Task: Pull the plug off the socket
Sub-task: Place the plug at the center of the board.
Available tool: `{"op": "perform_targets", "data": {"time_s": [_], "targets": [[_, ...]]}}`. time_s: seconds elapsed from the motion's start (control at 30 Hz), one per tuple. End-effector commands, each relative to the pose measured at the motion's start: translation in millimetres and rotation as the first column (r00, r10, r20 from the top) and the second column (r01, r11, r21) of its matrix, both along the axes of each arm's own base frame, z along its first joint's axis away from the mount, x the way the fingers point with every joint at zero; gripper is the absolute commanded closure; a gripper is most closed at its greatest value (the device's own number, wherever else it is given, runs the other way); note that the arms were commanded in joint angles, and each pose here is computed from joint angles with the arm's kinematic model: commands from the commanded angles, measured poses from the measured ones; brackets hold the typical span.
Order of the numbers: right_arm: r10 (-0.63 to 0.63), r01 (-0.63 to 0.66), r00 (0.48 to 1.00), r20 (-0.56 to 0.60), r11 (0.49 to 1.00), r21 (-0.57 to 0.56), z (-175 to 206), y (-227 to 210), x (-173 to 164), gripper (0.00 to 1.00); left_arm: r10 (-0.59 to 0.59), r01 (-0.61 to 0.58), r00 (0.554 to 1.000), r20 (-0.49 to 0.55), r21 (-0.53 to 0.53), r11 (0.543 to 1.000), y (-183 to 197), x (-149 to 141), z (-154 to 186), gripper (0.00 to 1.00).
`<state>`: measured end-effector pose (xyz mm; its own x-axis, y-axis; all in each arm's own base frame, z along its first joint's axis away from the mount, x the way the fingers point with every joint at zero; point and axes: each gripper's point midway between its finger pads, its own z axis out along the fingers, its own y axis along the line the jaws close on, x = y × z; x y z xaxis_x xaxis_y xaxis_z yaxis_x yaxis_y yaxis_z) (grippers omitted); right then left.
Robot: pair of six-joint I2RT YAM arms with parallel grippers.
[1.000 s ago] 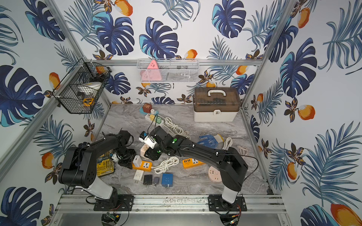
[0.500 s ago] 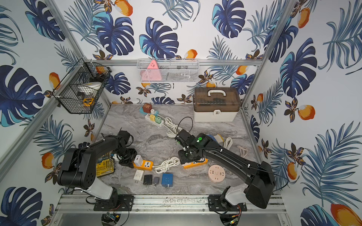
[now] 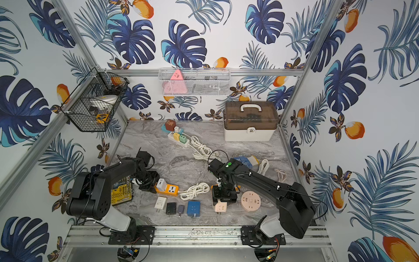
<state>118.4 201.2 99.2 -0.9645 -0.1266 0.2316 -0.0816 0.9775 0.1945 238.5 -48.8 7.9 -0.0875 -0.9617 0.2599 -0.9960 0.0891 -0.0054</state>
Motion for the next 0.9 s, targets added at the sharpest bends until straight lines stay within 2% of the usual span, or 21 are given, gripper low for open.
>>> {"op": "perform_targets", "data": {"time_s": [0.0, 0.53, 0.87], "targets": [[-0.011, 0.012, 0.999, -0.042, 0.999, 0.036, -2, 10, -4, 0.80, -0.004, -0.003, 0.995, 0.097, 0.076, 0.997, 12, 23, -11, 1.00], [0.061, -0.060, 0.994, -0.088, 0.998, 0.010, -25, 47, -11, 0.78, 0.001, -0.008, 0.996, 0.092, 0.067, 0.998, 11, 21, -13, 1.00], [0.029, -0.025, 0.997, -0.075, 0.999, 0.045, -35, 77, -2, 0.77, -0.003, -0.003, 0.996, 0.090, 0.063, 0.998, 10, 22, -12, 1.00]]}}
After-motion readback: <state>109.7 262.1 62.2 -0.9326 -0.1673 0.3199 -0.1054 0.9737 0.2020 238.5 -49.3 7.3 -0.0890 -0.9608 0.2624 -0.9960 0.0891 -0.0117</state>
